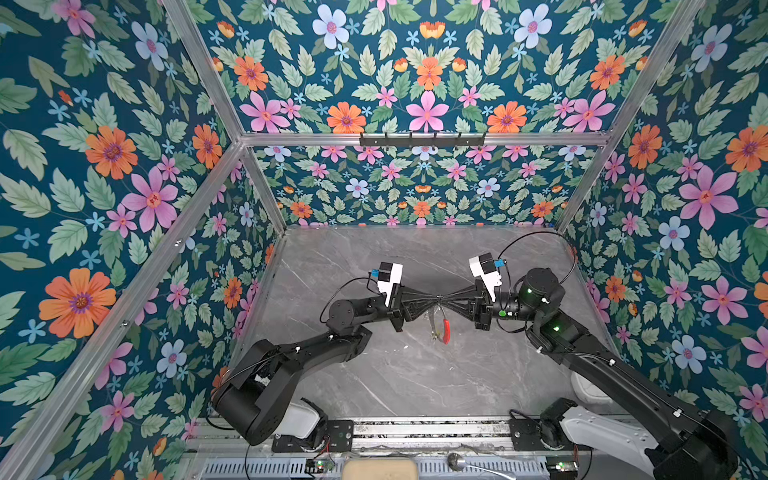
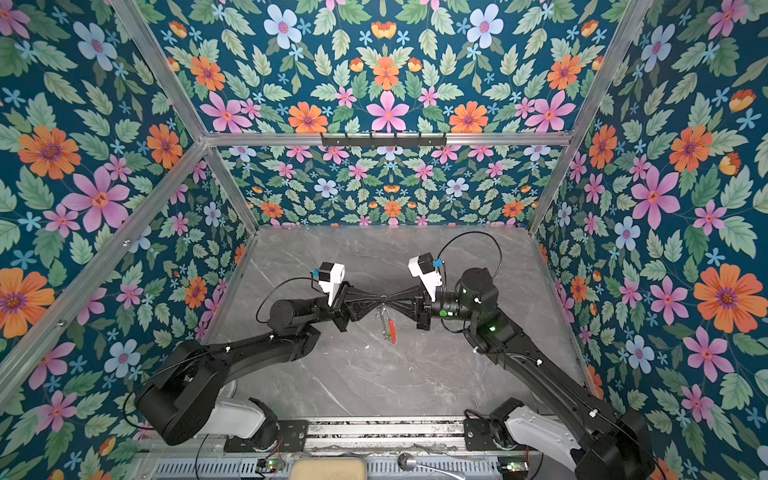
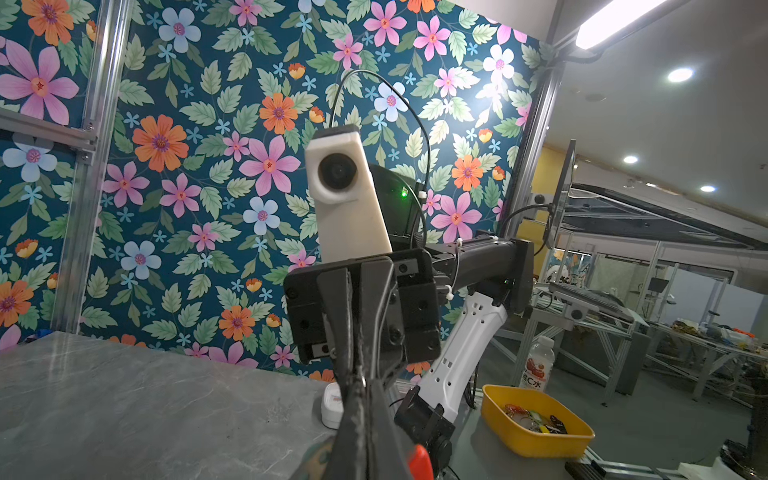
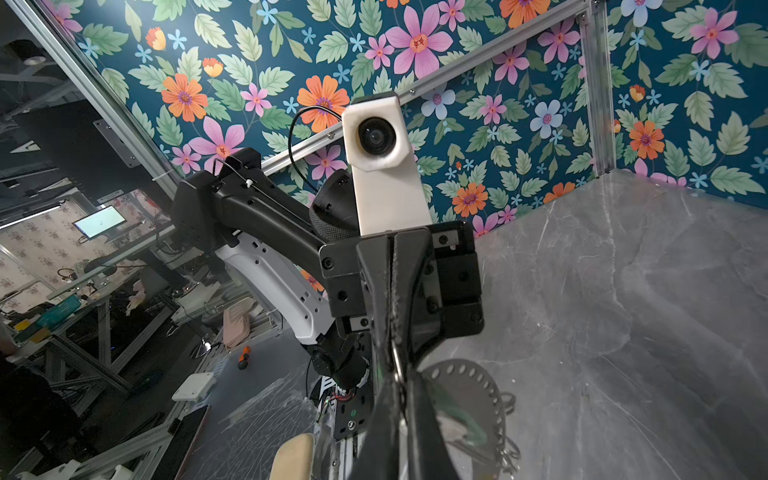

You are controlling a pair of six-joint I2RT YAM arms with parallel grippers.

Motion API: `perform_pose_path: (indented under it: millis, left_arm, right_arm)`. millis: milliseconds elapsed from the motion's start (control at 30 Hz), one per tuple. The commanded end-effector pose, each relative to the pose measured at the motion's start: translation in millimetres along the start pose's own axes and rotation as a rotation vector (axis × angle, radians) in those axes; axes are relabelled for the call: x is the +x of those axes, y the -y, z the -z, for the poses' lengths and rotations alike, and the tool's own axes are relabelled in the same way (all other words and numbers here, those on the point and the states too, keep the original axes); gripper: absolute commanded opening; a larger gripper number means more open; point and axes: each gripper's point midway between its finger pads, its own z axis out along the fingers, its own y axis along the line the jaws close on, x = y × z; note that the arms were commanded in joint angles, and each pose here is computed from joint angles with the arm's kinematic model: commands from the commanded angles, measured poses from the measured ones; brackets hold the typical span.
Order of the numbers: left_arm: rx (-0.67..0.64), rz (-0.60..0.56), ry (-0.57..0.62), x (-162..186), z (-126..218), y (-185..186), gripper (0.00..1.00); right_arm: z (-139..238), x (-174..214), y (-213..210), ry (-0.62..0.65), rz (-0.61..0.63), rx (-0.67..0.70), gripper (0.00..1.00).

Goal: Remove the keys from the keyring

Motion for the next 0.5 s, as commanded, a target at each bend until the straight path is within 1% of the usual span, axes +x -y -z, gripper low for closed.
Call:
perform_pose_path:
  millis: [0, 67, 167, 300, 400, 467]
  left_arm:
    - [0.022, -0.035, 0.037, -12.9, -0.4, 10.5, 0.17]
    - [0.012, -0.028, 0.031, -13.7, -0.2, 11.7, 0.28]
    - [-0.006, 0.001, 0.001, -13.3, -1.0, 11.6, 0.35]
    - [-0.046, 0.063, -0.066, -7.2, -3.8, 5.1, 0.36]
    - [-0.073, 0.108, -0.095, -2.7, -4.4, -0.3, 0.36]
    - [-0.075, 0.137, -0.118, -0.4, -5.9, -1.9, 0.33]
  right_arm:
    - [2.9, 4.0, 3.2, -0.015, -0.017, 0.037, 0.0]
    - [5.6, 7.7, 5.3, -0.036, -0.036, 0.068, 0.0]
    - [10.6, 15.7, 6.9, -0.084, -0.051, 0.113, 0.0]
    - [18.0, 19.3, 2.9, -0.118, -0.038, 0.15, 0.0]
    - [21.3, 20.2, -4.5, -0.146, -0.025, 0.145, 0.0]
    - [22.1, 19.9, -8.4, -0.165, -0.013, 0.142, 0.0]
